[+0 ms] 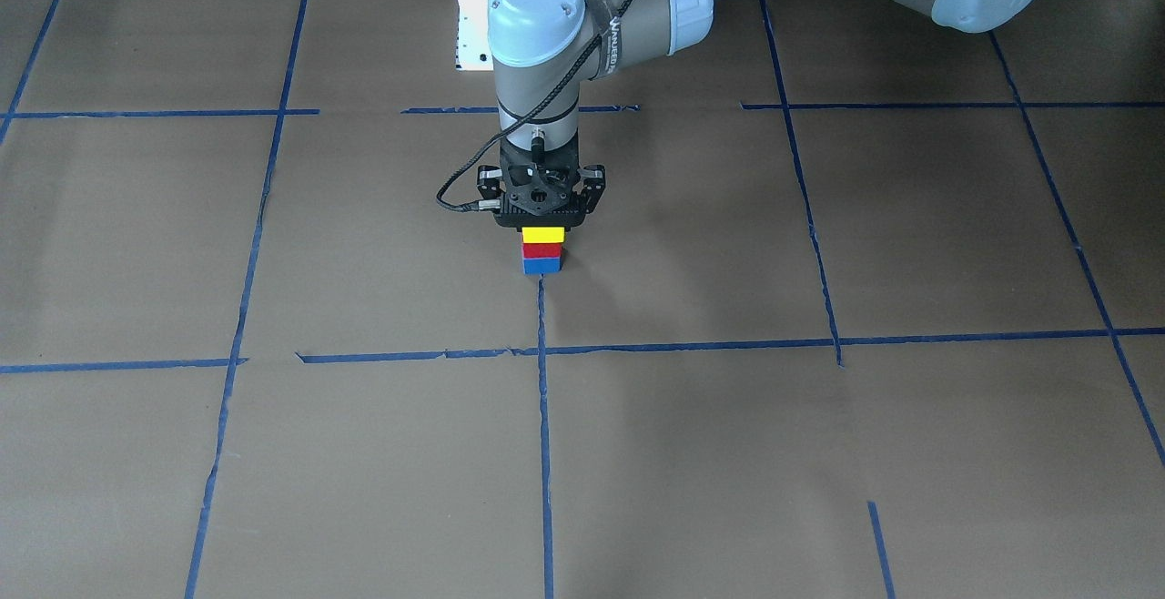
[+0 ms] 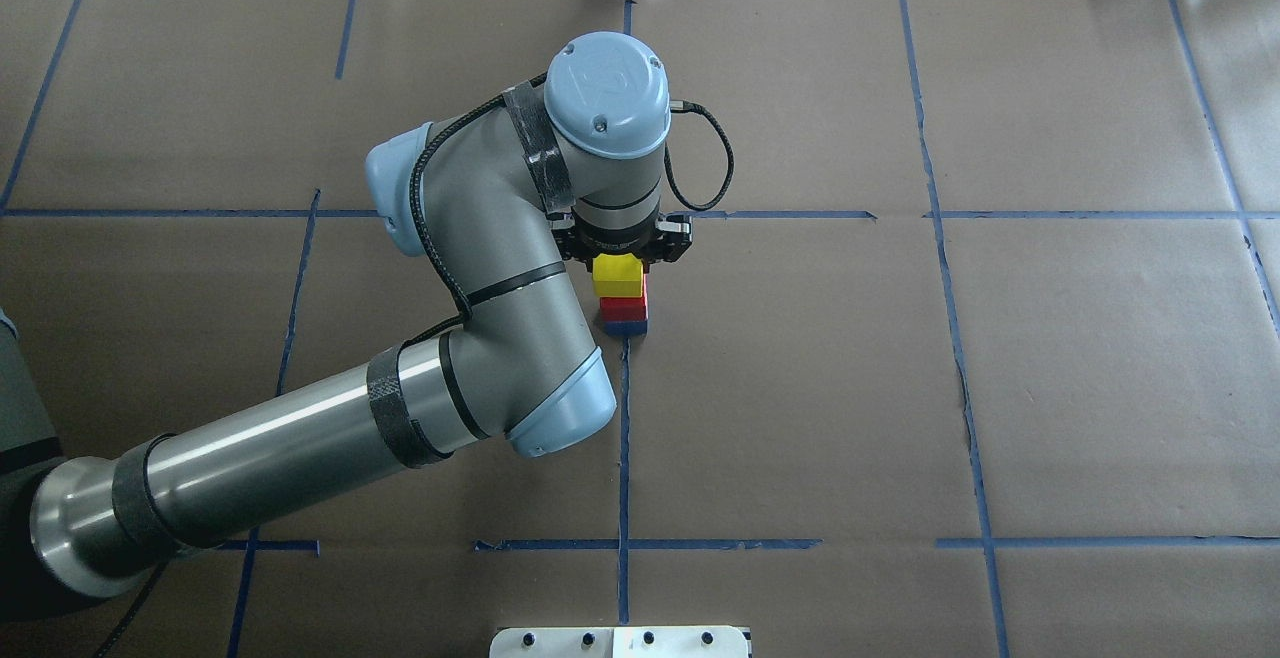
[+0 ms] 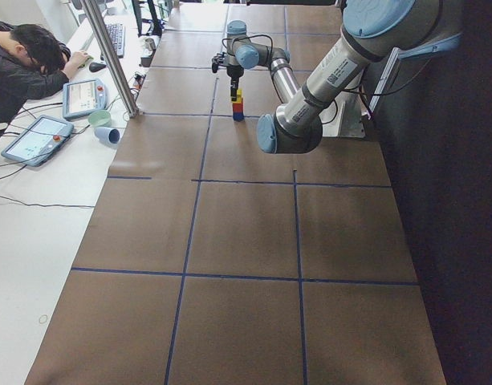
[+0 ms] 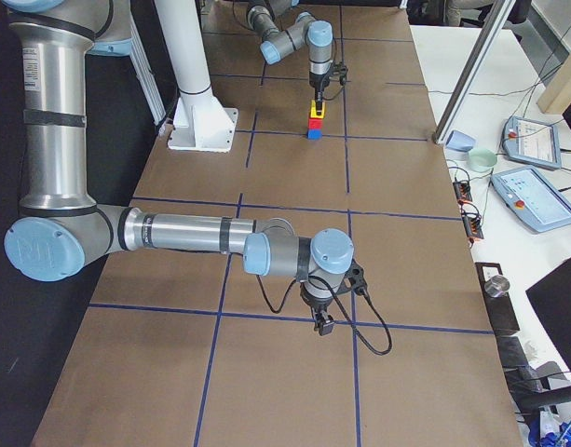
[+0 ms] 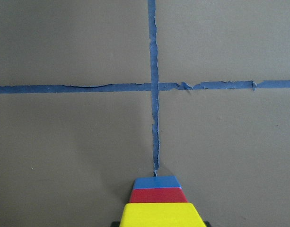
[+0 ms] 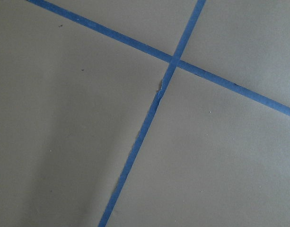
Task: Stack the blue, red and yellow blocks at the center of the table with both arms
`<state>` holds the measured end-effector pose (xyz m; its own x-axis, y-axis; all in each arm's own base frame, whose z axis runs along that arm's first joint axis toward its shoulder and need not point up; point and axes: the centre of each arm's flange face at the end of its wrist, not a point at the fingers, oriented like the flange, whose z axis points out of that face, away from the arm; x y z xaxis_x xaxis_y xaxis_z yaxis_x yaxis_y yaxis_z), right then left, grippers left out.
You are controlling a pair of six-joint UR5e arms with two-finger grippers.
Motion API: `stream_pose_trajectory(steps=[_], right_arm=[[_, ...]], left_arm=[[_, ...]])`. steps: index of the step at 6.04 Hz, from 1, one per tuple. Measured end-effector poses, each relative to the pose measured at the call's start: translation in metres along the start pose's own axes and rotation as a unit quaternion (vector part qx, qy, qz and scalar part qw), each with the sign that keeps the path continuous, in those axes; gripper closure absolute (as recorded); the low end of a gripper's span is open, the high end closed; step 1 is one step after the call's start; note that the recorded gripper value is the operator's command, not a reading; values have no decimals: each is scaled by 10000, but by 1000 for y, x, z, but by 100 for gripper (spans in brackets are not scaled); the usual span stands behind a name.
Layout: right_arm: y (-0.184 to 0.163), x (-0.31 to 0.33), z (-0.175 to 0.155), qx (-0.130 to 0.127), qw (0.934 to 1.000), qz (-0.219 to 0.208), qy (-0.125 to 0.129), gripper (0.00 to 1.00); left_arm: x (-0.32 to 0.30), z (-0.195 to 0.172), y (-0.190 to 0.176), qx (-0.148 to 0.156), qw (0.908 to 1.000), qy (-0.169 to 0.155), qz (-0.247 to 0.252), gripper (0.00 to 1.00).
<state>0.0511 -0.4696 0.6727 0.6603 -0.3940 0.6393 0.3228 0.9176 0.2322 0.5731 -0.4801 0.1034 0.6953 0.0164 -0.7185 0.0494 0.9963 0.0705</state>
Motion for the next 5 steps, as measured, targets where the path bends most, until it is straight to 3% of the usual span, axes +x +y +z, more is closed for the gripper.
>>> stream_pose_trajectory(steps=[2, 5], right_arm=[[0, 0, 0, 0, 10000, -3, 0, 0], [0, 0, 0, 6, 10000, -2, -3, 0]], left_arm=[[0, 0, 0, 13, 10000, 40, -47, 0], [-3, -19, -6, 43, 9996, 231, -149, 0]])
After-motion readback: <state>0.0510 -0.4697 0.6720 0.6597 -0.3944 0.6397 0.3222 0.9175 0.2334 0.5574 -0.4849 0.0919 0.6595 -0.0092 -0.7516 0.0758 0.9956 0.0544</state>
